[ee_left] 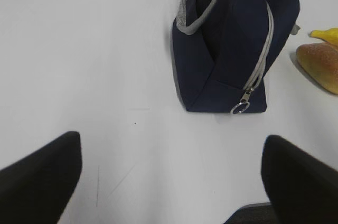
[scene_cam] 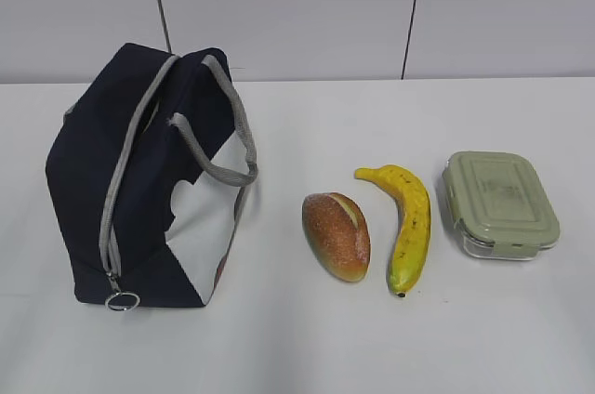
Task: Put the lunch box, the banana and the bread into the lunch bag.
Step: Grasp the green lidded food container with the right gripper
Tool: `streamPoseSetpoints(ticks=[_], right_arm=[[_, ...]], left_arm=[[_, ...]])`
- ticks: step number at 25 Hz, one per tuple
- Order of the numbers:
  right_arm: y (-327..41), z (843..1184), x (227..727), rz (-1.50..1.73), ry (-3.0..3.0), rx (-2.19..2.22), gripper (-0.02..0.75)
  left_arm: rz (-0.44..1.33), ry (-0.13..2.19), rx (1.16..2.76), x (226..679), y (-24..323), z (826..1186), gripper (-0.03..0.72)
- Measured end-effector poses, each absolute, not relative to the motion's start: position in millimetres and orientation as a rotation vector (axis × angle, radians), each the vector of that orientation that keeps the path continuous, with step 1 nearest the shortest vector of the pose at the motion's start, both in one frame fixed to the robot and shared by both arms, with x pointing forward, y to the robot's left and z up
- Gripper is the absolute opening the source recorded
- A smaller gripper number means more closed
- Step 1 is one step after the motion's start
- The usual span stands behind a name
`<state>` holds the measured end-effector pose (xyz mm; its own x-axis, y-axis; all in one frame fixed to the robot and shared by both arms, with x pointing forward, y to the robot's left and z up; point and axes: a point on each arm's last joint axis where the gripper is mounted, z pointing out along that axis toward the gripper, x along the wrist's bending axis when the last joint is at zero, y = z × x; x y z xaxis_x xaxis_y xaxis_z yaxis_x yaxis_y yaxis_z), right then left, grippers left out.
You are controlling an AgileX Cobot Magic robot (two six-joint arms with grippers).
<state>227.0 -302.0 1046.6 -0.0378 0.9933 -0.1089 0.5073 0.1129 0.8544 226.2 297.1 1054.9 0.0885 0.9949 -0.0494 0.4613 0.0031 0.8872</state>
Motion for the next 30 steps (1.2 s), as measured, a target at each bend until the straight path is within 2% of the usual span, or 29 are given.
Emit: streamPoseSetpoints(ticks=[12, 21, 25, 30], right_arm=[[-302.0, 1046.6, 227.0, 0.826, 1.647, 1.490, 0.438], [-302.0, 1046.6, 227.0, 0.826, 1.647, 1.490, 0.438], [-302.0, 1046.6, 227.0, 0.826, 1.647, 1.490, 0.438], [-302.0, 1046.6, 227.0, 0.826, 1.647, 1.490, 0.438]], left_arm=[[0.849, 1.484, 1.573, 226.2, 297.1, 1054.9, 0.653], [0.820, 1.474, 1.568, 226.0, 294.8, 1055.0, 0.528], [0.803, 1.481, 1.574, 228.9, 294.0, 1056.2, 0.515], [0.791, 1.466, 1.542, 248.6, 291.5, 1079.9, 0.512]])
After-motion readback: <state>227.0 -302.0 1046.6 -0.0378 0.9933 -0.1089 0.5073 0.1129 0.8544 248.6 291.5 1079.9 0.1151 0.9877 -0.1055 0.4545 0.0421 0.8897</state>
